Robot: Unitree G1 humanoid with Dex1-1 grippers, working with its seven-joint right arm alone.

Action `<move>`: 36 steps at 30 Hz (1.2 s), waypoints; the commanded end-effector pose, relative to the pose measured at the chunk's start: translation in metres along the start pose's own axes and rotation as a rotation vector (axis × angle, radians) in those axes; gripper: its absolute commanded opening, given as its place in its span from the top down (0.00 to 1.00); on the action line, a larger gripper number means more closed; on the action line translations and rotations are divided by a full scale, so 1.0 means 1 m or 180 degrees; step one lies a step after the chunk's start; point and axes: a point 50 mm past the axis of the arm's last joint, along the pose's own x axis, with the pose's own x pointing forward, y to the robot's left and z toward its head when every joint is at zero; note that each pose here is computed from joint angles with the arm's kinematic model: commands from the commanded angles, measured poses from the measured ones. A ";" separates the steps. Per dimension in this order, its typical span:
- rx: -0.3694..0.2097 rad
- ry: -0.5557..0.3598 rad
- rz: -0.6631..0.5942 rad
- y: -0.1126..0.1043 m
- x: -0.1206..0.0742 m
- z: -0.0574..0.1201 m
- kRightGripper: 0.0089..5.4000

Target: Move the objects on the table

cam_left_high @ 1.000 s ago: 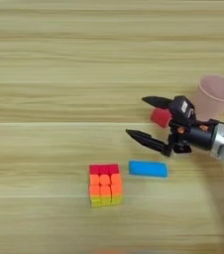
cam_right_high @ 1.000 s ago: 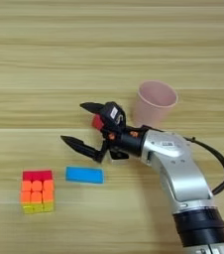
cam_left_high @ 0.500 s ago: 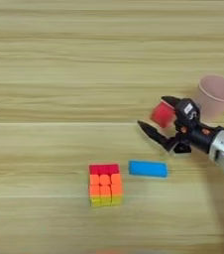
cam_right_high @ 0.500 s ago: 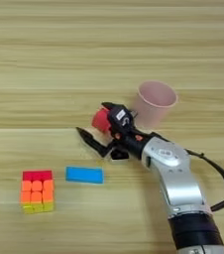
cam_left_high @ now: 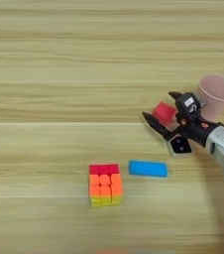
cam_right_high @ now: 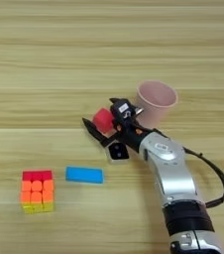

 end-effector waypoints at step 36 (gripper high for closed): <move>-0.0041 -0.0122 -0.0267 -0.024 0.011 0.023 0.52</move>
